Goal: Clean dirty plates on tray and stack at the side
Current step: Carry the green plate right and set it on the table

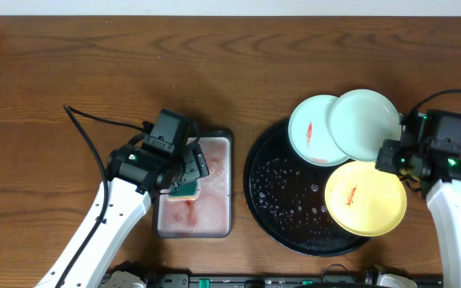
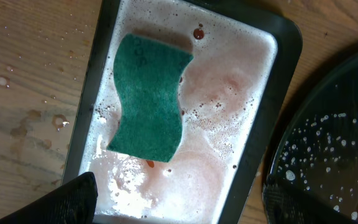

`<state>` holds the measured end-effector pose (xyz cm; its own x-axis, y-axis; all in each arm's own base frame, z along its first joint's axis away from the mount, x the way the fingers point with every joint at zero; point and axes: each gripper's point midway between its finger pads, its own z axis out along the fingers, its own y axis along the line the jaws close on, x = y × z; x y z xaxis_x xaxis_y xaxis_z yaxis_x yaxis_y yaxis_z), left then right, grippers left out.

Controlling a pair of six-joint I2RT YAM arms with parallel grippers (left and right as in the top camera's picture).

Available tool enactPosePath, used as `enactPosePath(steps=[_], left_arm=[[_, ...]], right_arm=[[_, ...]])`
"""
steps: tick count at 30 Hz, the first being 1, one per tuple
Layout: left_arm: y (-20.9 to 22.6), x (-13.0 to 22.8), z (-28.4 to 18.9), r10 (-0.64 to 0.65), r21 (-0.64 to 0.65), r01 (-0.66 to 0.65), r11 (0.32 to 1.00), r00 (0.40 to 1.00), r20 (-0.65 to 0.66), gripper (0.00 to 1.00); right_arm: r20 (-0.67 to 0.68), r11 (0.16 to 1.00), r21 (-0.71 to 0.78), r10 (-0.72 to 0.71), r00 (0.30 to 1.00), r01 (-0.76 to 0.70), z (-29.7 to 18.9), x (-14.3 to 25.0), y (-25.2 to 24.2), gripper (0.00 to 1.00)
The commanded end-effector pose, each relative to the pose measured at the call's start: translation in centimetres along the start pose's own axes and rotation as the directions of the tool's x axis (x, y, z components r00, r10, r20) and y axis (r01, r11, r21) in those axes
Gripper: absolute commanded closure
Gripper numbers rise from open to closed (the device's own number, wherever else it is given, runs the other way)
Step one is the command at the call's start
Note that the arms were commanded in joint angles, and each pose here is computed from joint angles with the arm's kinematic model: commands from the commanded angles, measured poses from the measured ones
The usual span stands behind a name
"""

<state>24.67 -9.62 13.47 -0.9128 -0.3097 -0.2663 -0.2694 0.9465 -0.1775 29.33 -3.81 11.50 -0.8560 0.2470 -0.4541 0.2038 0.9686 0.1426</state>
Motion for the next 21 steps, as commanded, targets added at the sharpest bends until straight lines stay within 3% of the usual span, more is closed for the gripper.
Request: enactPosePath(steps=[1, 12, 16, 19, 21], left_arm=[[0.2, 0.0, 0.1, 0.006, -0.010, -0.006, 1.000, 1.000, -0.002, 0.14], [0.2, 0.0, 0.1, 0.006, -0.010, -0.006, 1.000, 1.000, -0.002, 0.15], [0.2, 0.0, 0.1, 0.006, -0.010, -0.006, 1.000, 1.000, -0.002, 0.14], [0.2, 0.0, 0.1, 0.006, -0.010, -0.006, 1.000, 1.000, -0.002, 0.15], [0.2, 0.0, 0.1, 0.006, -0.010, -0.006, 1.000, 1.000, -0.002, 0.14]], right_arm=[[0.044, 0.999, -0.023, 0.028, 0.999, -0.027, -1.2, -0.4, 0.6, 0.99], [0.108, 0.984, 0.005, 0.175, 0.979, -0.177, -1.6, -1.8, -1.9, 0.99], [0.126, 0.926, 0.122, 0.342, 0.931, -0.356, -1.4, -1.3, -6.0, 0.98], [0.109, 0.886, 0.122, 0.436, 0.893, -0.447, -0.2, -1.1, -7.8, 0.86], [0.062, 0.871, 0.100, 0.477, 0.877, -0.481, 2.1, -1.0, -8.7, 0.72]])
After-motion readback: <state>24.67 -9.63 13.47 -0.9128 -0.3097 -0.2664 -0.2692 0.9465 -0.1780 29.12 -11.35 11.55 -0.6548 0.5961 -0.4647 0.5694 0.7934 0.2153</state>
